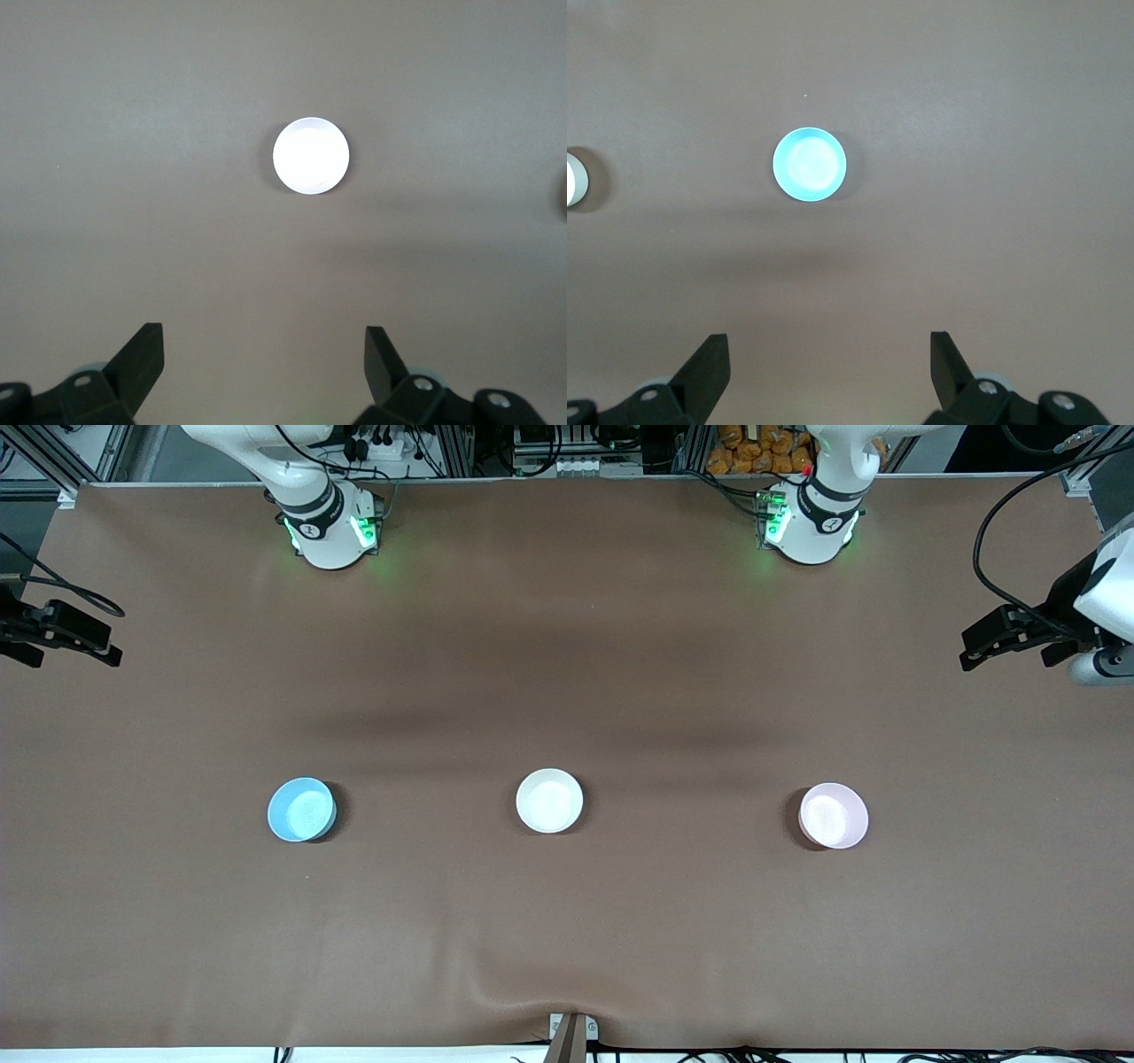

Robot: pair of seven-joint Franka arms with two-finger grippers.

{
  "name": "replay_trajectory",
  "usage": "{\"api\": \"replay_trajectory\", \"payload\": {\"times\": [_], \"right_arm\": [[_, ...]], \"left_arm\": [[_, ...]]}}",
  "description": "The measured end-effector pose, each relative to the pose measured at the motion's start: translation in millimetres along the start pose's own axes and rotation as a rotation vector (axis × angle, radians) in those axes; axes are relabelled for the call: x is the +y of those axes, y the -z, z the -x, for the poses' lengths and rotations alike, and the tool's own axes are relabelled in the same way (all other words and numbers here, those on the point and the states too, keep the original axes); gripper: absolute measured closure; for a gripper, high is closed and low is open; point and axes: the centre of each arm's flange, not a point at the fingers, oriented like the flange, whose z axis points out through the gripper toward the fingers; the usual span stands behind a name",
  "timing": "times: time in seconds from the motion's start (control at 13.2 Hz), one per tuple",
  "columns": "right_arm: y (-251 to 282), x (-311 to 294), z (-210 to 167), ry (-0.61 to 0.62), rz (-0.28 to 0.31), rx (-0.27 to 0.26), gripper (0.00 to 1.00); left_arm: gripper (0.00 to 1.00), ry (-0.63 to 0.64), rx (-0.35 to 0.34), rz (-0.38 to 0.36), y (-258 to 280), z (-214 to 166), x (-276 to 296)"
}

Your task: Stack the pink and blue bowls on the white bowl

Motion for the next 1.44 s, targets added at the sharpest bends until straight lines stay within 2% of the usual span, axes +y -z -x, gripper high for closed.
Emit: {"api": "replay_trajectory", "payload": {"times": [1.44], "right_arm": [[0.0, 0.0, 0.0, 0.0, 0.0, 0.0, 0.0]], "left_arm": [[0.0, -0.007, -0.004, 0.004, -4.7, -11.2, -3.9]]}}
